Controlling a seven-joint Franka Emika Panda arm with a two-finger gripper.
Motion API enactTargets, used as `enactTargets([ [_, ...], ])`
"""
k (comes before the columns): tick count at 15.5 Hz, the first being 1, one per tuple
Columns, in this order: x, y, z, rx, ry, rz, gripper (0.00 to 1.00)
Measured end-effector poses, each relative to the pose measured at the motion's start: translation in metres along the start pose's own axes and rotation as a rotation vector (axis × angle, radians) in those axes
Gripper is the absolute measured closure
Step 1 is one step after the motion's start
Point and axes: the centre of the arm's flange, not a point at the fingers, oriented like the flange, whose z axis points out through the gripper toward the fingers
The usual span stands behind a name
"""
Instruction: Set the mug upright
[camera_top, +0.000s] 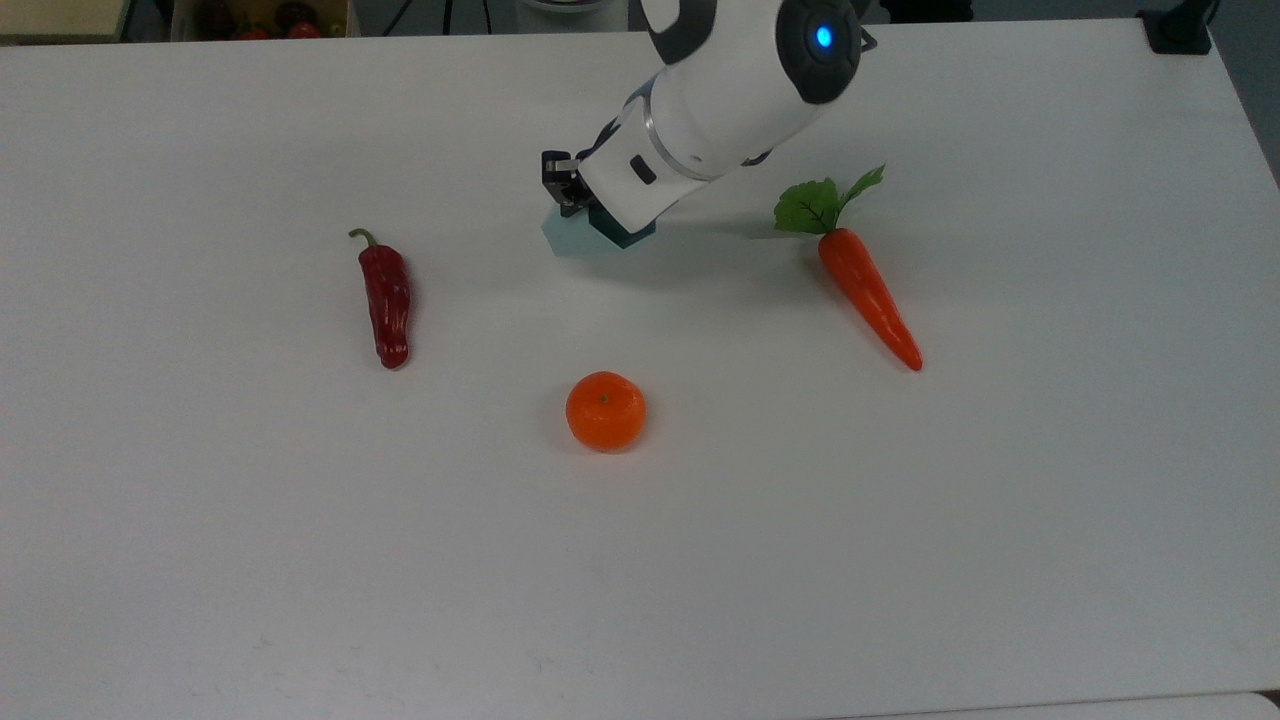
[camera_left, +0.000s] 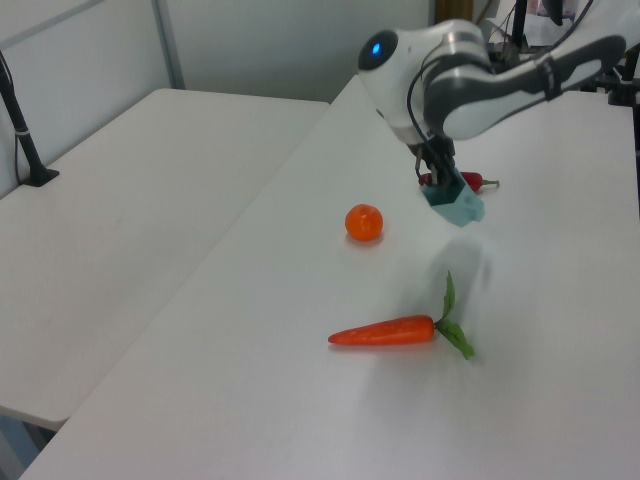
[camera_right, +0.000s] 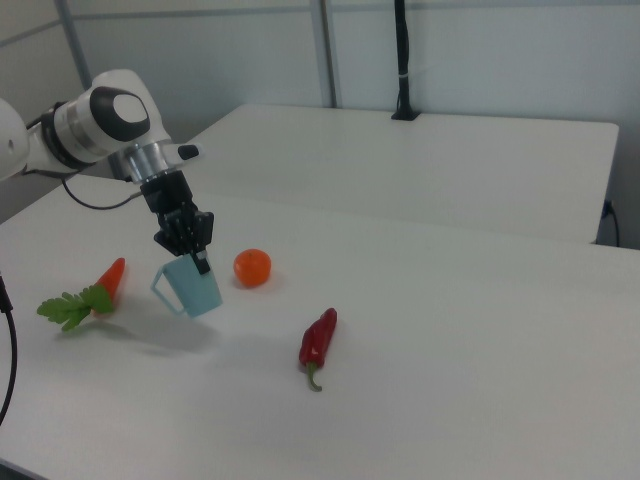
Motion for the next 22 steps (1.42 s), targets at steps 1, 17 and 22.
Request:
enactTargets([
  [1, 0.001, 0.007, -0.006, 0.051, 0.038, -0.001, 0.96],
  [17, 0.017, 0.022, 0.049, 0.337, 0.285, -0.551, 0.88],
  [22, 0.008, 0.039, 0.032, 0.341, 0.311, -0.527, 0.41],
])
